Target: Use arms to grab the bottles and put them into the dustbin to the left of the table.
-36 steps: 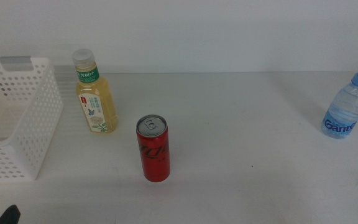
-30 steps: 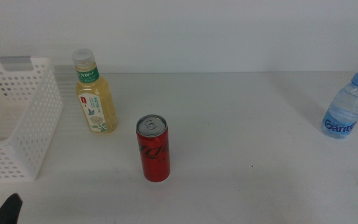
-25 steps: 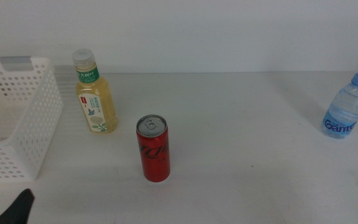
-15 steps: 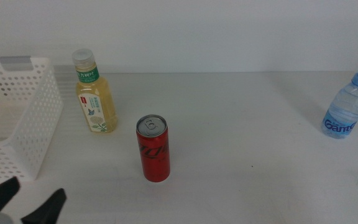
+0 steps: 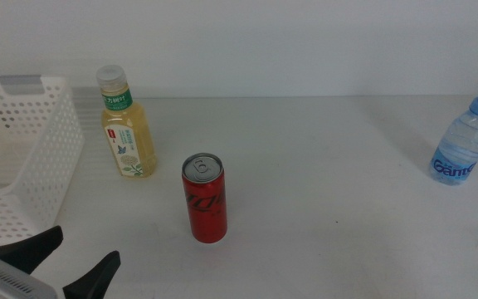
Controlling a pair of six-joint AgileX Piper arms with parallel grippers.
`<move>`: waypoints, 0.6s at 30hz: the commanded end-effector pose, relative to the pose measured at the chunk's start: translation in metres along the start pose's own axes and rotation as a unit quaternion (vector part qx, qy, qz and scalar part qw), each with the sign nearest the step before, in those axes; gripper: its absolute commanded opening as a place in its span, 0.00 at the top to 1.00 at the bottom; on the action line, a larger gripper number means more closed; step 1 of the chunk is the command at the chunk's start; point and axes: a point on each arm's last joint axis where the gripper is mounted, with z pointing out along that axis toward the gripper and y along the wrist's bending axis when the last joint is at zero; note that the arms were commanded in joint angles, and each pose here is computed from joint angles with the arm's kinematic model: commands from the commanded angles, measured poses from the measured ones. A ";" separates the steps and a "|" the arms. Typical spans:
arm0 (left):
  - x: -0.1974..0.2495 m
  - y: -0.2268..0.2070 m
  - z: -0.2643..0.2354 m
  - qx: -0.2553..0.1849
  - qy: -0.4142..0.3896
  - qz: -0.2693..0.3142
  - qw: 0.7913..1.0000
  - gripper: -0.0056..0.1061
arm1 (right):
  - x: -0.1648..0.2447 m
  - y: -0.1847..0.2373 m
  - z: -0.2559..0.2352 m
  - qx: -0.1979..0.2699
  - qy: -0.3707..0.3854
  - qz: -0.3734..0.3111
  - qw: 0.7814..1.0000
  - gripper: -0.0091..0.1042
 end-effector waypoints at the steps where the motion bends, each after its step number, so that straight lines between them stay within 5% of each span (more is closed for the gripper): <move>1: -0.008 -0.002 0.000 0.010 -0.048 -0.005 0.999 0.16 | -0.011 -0.002 -0.003 0.011 -0.054 -0.013 0.998 0.24; 18: -0.009 -0.003 0.012 0.019 -0.038 0.003 0.999 0.16 | -0.011 -0.002 -0.003 0.011 -0.054 -0.013 0.998 0.24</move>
